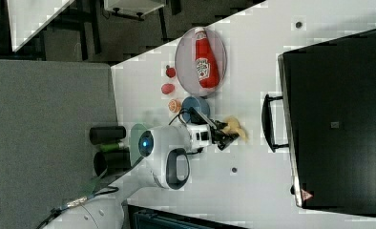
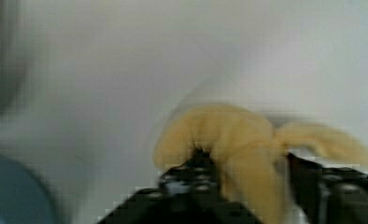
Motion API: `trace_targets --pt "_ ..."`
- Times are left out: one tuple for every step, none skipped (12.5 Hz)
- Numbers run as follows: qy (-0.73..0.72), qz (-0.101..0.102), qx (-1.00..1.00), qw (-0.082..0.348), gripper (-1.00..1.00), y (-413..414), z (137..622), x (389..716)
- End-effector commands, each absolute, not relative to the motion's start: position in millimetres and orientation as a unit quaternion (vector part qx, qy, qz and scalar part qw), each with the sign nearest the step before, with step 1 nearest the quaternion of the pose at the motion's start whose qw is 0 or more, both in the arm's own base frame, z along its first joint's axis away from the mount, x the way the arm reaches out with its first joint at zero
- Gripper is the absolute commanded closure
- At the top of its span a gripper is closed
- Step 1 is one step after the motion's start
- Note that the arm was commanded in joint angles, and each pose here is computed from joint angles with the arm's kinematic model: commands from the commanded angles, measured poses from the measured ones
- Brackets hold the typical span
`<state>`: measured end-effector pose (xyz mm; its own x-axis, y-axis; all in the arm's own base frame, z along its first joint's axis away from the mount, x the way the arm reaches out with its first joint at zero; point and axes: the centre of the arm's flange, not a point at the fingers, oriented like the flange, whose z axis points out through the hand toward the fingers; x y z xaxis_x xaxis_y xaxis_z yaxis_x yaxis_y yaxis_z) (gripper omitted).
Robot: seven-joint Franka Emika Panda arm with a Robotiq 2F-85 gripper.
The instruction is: Pick Banana and place it in mug.
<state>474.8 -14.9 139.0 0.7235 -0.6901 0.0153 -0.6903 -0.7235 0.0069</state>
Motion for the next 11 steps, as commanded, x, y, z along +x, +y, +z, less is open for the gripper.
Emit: trace_targets --pt "-0.369 0.016 0.929 0.005 0.32 -22.7 150.5 470.9" --pt "-0.369 0.018 0.929 0.004 0.32 -22.7 155.1 471.9" --pt "-0.372 0.022 0.928 0.002 0.32 -23.1 162.2 474.0" --pt "-0.378 0.028 0.925 0.0 0.32 -24.6 173.2 477.5" --pt "-0.388 0.03 0.921 -0.002 0.32 -26.3 187.9 480.8" --pt "-0.391 0.023 0.92 -0.001 0.32 -28.3 205.2 482.0" --pt "-0.392 0.019 0.92 0.0 0.32 -29.6 228.2 484.2" --pt "-0.391 0.03 0.92 -0.006 0.32 -28.6 260.6 490.7" --pt "-0.39 0.038 0.92 -0.01 0.32 -27.6 294.2 495.4" --pt "-0.391 0.026 0.92 -0.007 0.32 -28.1 321.8 493.1" --pt "-0.391 0.012 0.92 -0.003 0.32 -27.3 350.3 490.0"
